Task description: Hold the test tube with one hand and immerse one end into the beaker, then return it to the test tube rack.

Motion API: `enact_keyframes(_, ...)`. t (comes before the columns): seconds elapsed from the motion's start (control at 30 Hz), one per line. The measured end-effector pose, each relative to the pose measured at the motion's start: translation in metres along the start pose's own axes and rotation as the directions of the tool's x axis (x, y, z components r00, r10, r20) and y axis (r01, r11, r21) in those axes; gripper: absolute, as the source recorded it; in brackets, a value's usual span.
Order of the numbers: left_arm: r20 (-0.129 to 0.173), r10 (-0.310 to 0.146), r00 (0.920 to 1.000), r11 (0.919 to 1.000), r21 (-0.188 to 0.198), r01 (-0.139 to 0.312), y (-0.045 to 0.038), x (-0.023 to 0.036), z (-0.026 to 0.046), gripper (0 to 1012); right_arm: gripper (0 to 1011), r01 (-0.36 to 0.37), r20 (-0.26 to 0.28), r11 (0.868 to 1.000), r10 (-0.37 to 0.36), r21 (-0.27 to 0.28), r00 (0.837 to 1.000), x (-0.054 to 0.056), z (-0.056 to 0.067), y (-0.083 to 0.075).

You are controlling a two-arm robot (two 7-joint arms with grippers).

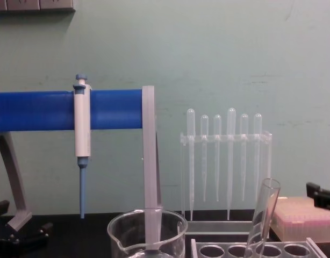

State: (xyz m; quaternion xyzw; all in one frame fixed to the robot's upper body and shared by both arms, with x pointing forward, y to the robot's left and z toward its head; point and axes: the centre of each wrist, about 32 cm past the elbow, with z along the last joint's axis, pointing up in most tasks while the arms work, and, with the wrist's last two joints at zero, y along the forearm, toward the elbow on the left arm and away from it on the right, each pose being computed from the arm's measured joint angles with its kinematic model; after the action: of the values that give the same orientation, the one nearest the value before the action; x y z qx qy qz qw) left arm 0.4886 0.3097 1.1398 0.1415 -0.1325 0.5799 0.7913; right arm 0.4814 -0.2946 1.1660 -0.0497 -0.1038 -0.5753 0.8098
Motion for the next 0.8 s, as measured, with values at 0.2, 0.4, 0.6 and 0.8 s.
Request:
enact_keyframes(0.2, 0.0, 0.0, 1.0, 1.0, 0.0, 0.0, 0.0, 0.0, 0.0, 1000, 1000, -0.001, 0.006, 1.0, 0.001, -0.004, 1.0, -0.0007, -0.0027, 0.0)
enact_keyframes(0.4, 0.0, 0.0, 1.0, 1.0, 0.0, 0.0, 0.0, 0.0, 0.0, 1000, 1002, -0.001, 0.005, 1.0, 0.001, -0.002, 1.0, -0.0008, -0.0018, 0.0)
enact_keyframes(0.6, 0.0, 0.0, 1.0, 1.0, 0.0, 0.0, 0.0, 0.0, 0.0, 1000, 1002, 0.0, 0.004, 1.0, 0.0, 0.0, 1.0, -0.0009, -0.0011, 0.0)
enact_keyframes(0.8, 0.0, 0.0, 1.0, 1.0, 0.0, 0.0, 0.0, 0.0, 0.0, 1000, 1002, 0.001, 0.003, 1.0, -0.001, 0.001, 1.0, -0.0008, -0.0007, -0.0001)
